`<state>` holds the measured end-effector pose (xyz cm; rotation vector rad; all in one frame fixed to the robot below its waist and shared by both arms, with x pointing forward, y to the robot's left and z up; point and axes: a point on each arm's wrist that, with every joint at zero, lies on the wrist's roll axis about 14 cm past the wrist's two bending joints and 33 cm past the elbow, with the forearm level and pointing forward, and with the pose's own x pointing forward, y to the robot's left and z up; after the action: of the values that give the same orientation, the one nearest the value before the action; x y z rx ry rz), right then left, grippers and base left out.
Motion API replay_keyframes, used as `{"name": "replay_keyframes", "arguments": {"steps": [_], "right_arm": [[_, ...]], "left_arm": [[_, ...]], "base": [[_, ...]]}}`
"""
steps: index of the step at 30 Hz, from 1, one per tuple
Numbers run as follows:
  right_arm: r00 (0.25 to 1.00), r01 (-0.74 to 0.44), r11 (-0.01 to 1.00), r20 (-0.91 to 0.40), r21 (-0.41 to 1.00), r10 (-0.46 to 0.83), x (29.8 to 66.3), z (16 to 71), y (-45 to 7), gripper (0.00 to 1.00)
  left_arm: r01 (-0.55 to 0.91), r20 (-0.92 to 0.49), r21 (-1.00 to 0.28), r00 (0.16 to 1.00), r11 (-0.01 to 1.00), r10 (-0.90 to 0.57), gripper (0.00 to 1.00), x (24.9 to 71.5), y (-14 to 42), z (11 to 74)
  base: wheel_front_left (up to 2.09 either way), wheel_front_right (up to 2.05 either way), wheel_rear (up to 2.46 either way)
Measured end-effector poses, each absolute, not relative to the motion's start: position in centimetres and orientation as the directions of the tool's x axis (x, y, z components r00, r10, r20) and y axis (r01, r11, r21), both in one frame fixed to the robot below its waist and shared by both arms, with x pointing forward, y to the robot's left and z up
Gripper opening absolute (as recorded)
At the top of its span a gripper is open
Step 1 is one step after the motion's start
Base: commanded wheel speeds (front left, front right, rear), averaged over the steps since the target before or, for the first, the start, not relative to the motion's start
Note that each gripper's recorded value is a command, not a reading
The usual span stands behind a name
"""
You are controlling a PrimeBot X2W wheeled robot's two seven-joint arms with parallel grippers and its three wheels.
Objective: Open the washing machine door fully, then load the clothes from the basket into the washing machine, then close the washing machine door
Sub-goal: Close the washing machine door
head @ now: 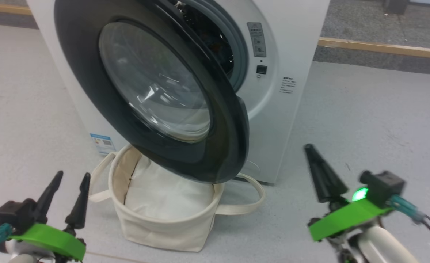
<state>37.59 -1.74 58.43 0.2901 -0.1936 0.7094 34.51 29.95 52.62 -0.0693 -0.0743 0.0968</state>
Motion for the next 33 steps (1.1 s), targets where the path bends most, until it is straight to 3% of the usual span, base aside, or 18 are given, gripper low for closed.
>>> {"name": "replay_keyframes", "arguments": {"steps": [7,13,19,33], "right_arm": [[0.59,-0.808,0.571,0.208,0.148,0.78,36.1,57.5,5.0,0.0],[0.532,-0.845,0.515,0.135,0.143,0.836,36.9,56.1,8.3,0.0],[0.535,-0.84,0.52,0.078,0.152,0.841,39.1,54.6,9.6,0.0],[0.636,-0.768,0.615,0.095,0.181,0.766,47.7,53.8,8.7,0.0]], "left_arm": [[-0.111,0.068,-0.083,0.991,0.99,0.117,1.0,33.5,30.2,52.4],[-0.12,0.079,-0.112,0.988,0.986,0.13,1.0,33.2,30.2,52.7],[-0.133,0.063,-0.106,0.988,0.985,0.14,1.0,33.0,30.6,52.5],[-0.169,0.003,-0.091,0.986,0.982,0.169,1.0,34.7,31.8,51.2]], "base": [[0.0,0.0,0.0],[0.0,0.0,0.0],[0.0,0.0,0.0],[0.0,0.0,0.0]]}}
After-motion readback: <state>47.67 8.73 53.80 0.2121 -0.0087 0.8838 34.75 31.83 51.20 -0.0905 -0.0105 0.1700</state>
